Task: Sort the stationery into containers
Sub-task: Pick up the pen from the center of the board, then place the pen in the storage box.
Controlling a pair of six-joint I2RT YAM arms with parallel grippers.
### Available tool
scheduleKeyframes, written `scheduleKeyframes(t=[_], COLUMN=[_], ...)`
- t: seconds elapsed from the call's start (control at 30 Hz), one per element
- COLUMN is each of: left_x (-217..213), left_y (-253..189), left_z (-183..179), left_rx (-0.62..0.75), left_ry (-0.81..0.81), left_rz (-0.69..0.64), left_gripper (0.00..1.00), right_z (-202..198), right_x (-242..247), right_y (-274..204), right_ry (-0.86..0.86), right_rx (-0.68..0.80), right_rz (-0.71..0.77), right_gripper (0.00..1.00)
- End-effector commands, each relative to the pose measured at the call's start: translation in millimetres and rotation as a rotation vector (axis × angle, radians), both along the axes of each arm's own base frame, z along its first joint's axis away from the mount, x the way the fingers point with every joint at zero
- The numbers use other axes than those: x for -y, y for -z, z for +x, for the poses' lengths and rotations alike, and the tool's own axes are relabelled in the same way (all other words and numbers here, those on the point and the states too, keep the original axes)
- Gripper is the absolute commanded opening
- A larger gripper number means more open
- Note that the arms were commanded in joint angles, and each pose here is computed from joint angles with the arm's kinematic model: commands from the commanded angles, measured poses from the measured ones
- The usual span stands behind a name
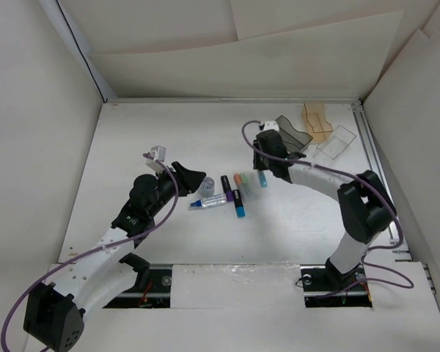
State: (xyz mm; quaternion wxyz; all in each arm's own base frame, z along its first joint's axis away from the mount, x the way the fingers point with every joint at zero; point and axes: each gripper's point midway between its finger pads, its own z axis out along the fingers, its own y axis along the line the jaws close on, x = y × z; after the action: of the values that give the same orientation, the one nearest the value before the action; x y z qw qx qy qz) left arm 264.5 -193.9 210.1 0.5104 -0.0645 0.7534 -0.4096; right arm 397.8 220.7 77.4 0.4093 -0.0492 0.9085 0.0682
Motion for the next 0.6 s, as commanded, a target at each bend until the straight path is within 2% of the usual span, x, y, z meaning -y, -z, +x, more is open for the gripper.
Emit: scheduleKeyframes(t=[0.0,0.13,0.17,0.23,0.27,0.3,0.4,0.57], left_x=[8.1,13.8,17.8,18.8,20.4,21.9,22.1,24.2], left_y=[-8.6,-11.1,-11.6,-13.5,-16.1,-19.1,-21.4,-20.2], left_z=[-1.2,-3.8,-5.6,-6.3,-7.5,-8.5,-8.2,-12.6], left_rx=[0.041,0.053,0.056,0.07,0.079,0.097,0.105,0.106], left_ry=[0.041,0.076,0.101,0.112,0.124,0.137,0.137,0.149], left_rz=[-0.032,-0.053,-0.057,-0.054,-0.059,-0.059,-0.063,-0.064], left_gripper=[0.43,0.43,0.43,0.43,0.43,0.43,0.45,0.45], right_z=[46.7,70.2,78.0,84.0,84.3,85.5,89.8,102.6], right_x=[28.9,100.5,136.6,173.7,194.2,235.1,291.7,327.8], right_y=[-118.2,-169.2,-182.7,-201.2,-202.2,-204.3,-193.4,-180.1], right_ry=[0.106,0.287,0.386,0.509,0.585,0.727,0.915,1.078], right_rx=[0.268,0.371,0.41,0.46,0.475,0.505,0.515,0.531], right_rz=[0.133,0.201,0.197,0.219,0.206,0.165,0.165,0.122], right_gripper=[0.15,0.15,0.15,0.15,0.15,0.15,0.15,0.15])
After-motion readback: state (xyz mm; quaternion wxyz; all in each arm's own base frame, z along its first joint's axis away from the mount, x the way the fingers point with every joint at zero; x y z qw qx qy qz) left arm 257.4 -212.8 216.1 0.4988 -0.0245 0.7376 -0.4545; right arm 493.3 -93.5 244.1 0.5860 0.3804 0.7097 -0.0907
